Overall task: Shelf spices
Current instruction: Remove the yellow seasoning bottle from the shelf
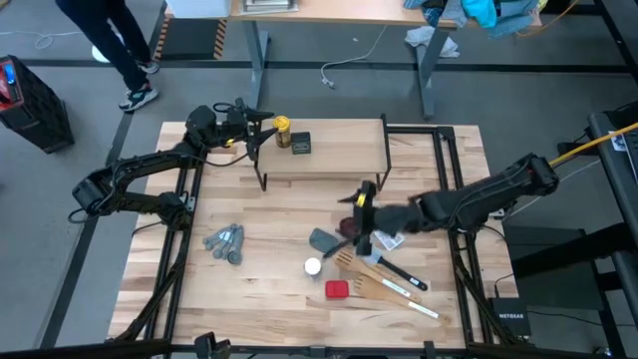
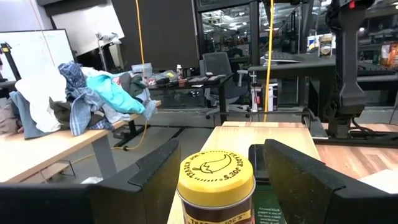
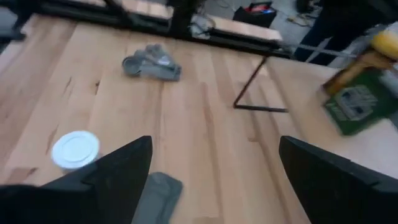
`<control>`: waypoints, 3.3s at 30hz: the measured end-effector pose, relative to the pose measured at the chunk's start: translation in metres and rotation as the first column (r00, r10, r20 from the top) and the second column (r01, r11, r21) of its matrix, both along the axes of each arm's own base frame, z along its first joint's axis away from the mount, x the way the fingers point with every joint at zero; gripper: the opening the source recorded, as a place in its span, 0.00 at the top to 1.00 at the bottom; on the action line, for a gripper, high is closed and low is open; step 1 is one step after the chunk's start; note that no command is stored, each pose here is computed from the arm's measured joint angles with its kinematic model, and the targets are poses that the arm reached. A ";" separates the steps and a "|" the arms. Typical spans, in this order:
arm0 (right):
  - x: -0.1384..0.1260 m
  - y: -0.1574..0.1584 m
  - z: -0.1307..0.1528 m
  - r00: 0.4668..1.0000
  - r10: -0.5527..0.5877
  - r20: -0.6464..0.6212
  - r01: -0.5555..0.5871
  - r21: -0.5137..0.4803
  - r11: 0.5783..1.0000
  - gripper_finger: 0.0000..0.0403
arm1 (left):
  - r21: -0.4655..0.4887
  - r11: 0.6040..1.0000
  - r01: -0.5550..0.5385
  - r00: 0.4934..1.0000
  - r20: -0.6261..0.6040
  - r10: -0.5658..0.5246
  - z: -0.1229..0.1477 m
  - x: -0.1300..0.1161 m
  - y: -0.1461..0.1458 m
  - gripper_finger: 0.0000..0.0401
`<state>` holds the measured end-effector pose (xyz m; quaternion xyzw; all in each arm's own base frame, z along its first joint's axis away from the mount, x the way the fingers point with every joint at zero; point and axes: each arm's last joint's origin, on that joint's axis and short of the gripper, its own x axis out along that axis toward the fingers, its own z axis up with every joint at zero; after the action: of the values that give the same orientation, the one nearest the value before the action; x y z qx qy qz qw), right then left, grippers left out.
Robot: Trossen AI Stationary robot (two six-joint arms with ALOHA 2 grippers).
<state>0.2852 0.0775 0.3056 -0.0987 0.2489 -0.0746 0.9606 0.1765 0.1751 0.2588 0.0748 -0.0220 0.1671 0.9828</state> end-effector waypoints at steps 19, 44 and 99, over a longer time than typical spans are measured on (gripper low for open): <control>-0.118 -0.048 -0.078 0.926 -0.022 0.378 -0.037 0.149 0.988 0.12 | -0.031 1.000 -0.001 1.000 -0.030 0.000 -0.004 0.000 0.000 0.44; -0.154 -0.062 -0.129 0.930 -0.185 0.318 0.162 0.098 0.982 0.12 | -0.031 1.000 0.000 1.000 -0.030 0.000 -0.004 0.000 0.000 0.44; -0.154 -0.061 -0.132 0.949 -0.144 0.282 0.127 0.077 0.989 0.12 | -0.121 0.990 -0.074 0.997 -0.031 0.071 -0.007 -0.001 0.003 0.18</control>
<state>0.1312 0.0164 0.1734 -0.0418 0.1153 -0.1465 0.9816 0.1755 0.1778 0.2515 0.0176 0.0041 0.2027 0.9791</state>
